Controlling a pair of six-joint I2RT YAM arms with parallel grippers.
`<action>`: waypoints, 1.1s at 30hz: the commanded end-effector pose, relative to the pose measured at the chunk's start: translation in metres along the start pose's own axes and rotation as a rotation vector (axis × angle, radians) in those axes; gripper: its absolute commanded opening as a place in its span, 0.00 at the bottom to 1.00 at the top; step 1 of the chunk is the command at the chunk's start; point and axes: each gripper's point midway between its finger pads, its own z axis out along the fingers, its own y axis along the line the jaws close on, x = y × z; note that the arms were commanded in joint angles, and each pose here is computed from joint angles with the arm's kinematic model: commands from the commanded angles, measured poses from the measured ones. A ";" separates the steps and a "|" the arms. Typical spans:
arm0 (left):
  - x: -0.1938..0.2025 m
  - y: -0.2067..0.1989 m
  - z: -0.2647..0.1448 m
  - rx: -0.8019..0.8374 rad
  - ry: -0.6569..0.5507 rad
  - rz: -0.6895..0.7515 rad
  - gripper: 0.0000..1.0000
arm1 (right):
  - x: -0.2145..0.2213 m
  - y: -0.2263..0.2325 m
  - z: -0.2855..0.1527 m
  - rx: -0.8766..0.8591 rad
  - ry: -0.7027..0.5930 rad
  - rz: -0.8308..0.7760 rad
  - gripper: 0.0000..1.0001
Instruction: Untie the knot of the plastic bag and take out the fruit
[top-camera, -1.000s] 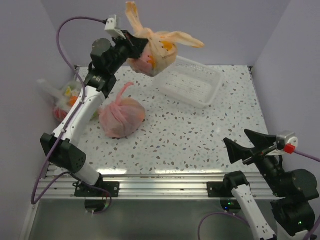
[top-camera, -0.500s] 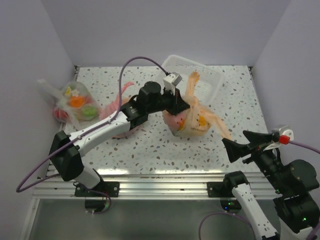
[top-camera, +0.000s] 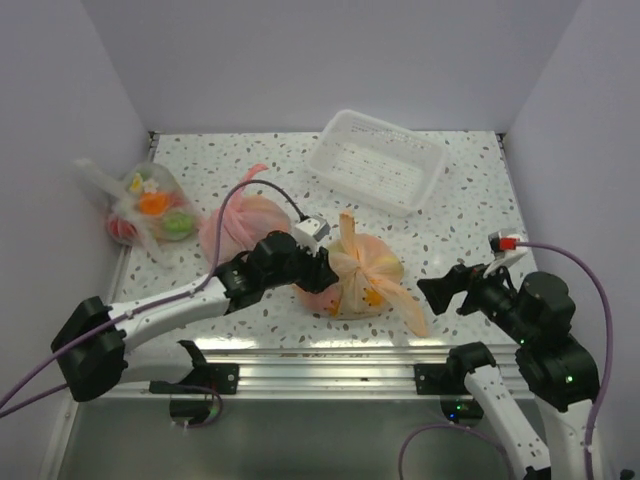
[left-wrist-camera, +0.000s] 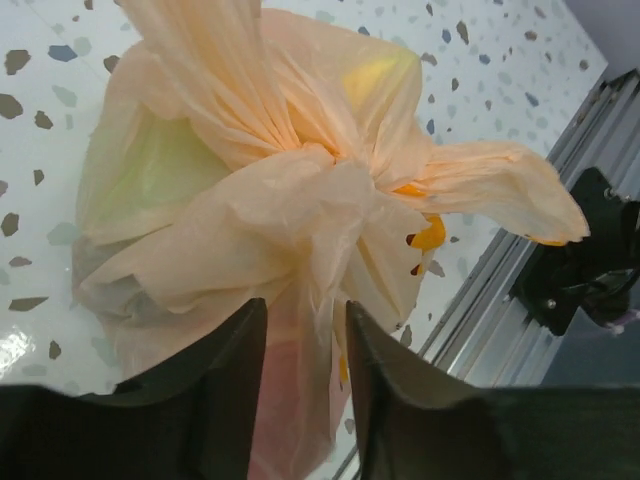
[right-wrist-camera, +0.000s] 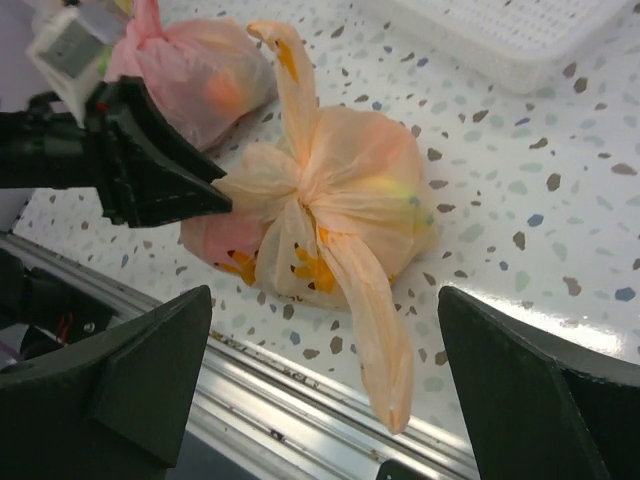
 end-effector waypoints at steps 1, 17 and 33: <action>-0.027 0.000 -0.029 -0.038 -0.159 -0.023 0.47 | 0.004 0.015 0.027 -0.102 0.068 0.067 0.99; -0.058 -0.032 -0.061 -0.110 -0.189 -0.308 0.74 | 0.032 -0.006 0.140 -0.014 0.358 0.057 0.99; 0.035 0.007 -0.005 -0.345 -0.070 -0.364 0.68 | 0.102 0.017 0.214 0.092 0.342 0.187 0.63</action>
